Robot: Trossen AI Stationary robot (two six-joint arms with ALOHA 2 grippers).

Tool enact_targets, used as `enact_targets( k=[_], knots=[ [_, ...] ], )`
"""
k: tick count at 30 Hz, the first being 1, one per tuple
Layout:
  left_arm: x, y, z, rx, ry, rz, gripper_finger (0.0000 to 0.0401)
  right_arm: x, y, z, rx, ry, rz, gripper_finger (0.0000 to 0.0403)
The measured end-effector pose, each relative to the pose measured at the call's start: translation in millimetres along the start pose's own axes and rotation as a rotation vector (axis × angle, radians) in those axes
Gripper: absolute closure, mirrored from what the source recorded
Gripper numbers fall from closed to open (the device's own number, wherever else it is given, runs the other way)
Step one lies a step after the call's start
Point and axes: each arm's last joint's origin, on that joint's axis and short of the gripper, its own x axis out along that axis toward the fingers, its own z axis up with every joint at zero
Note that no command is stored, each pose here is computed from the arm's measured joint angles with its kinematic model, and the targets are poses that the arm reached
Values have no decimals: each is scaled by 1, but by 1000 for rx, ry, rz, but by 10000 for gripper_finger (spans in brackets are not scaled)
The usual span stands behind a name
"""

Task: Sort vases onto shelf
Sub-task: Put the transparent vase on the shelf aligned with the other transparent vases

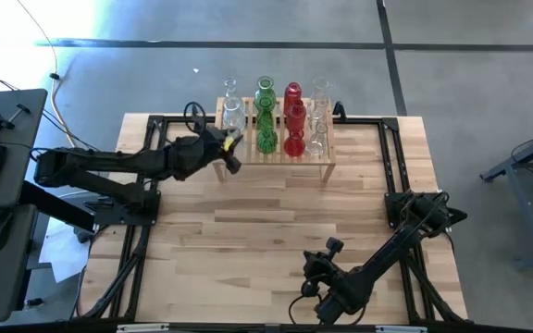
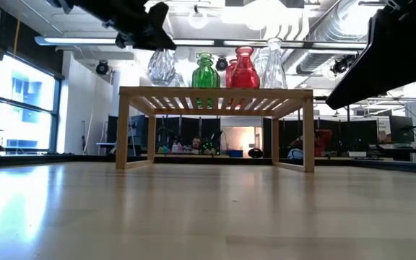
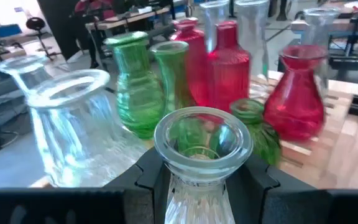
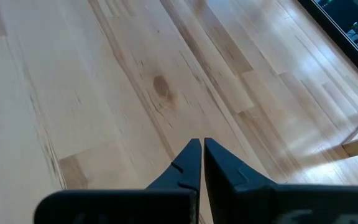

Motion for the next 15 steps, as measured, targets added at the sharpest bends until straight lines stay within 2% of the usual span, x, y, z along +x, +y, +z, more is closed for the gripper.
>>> enact_targets(
  k=[15],
  knots=[
    [10, 16, -6, -52, 56, 20, 294, 0, 0, 0, -1, 0, -1, 401]
  ],
)
